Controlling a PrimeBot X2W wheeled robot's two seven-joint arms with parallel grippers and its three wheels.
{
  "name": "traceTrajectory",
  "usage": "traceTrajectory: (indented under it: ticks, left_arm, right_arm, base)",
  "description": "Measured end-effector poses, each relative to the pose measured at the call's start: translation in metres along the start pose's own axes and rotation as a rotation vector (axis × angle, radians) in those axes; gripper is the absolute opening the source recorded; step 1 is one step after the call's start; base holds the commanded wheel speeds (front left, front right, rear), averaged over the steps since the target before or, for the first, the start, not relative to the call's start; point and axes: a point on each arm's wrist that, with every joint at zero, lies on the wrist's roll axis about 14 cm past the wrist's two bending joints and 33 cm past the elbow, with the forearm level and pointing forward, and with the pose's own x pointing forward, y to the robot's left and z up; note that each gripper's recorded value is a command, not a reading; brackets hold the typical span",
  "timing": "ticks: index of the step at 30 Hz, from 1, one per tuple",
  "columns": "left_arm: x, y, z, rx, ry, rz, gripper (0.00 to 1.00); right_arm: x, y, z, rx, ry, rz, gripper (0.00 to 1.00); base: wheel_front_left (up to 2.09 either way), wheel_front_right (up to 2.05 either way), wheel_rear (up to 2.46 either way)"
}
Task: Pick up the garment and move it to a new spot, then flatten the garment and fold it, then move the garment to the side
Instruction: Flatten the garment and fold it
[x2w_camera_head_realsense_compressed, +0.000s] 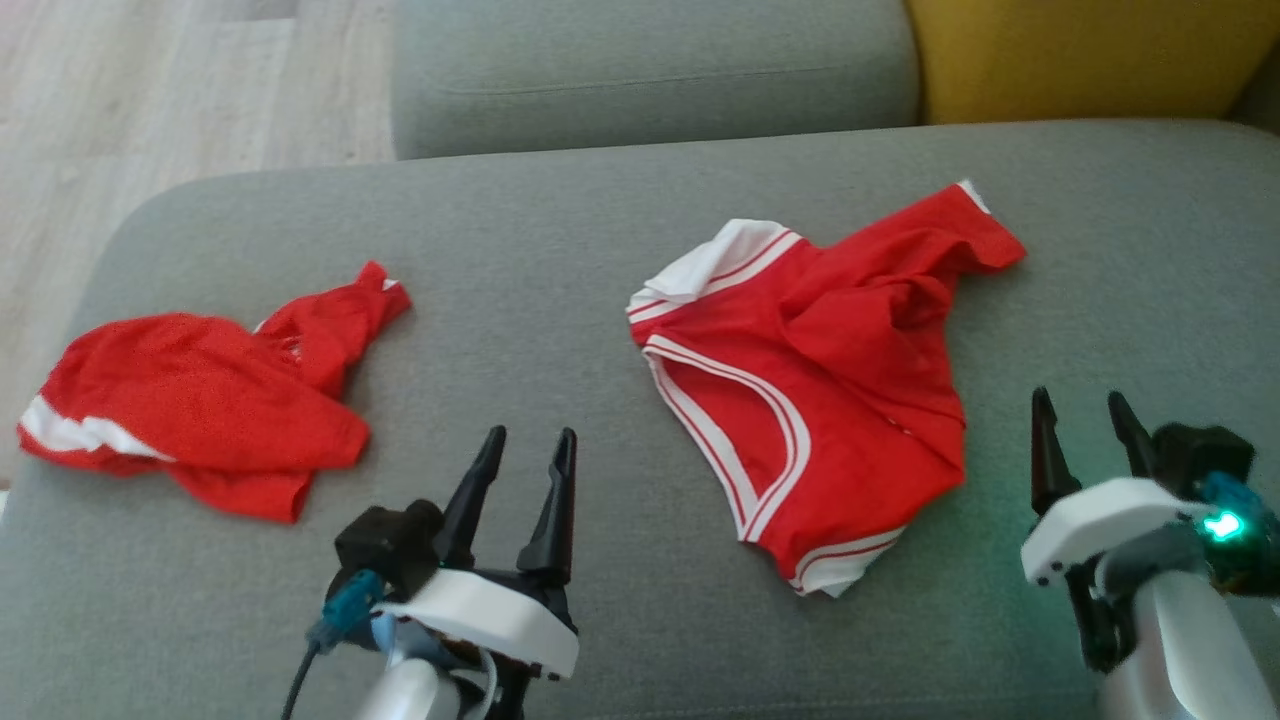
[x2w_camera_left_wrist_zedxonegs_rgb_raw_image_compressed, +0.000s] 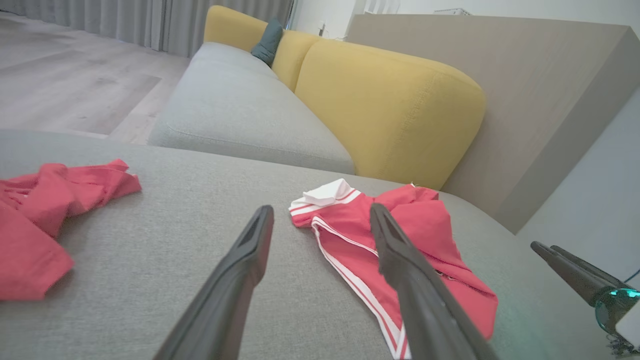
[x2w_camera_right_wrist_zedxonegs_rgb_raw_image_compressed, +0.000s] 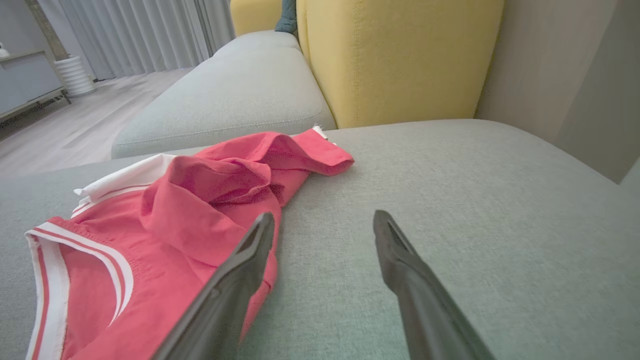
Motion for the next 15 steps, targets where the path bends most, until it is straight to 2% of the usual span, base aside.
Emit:
traceTrajectory:
  ticks: [2, 8, 15]
  left_arm:
    - [0.001, -0.005, -0.005, -0.011, 0.017, -0.016, 1.0]
    - [0.01, -0.012, -0.032, -0.01, 0.105, -0.052, 1.0]
    - [0.057, -0.008, -0.078, 0.127, 0.294, -0.119, 1.0]
  right_arm:
    - [-0.008, -0.006, -0.001, 0.015, -0.001, -0.015, 1.0]
    - [-0.013, -0.017, 0.027, 0.013, -0.065, -0.042, 1.0]
    - [-0.016, -0.032, 0.034, 0.01, -0.069, -0.082, 1.0]
  base:
    - [0.0, 0.0, 0.0]
    - [0.0, 0.0, 0.0]
    - [0.0, 0.0, 0.0]
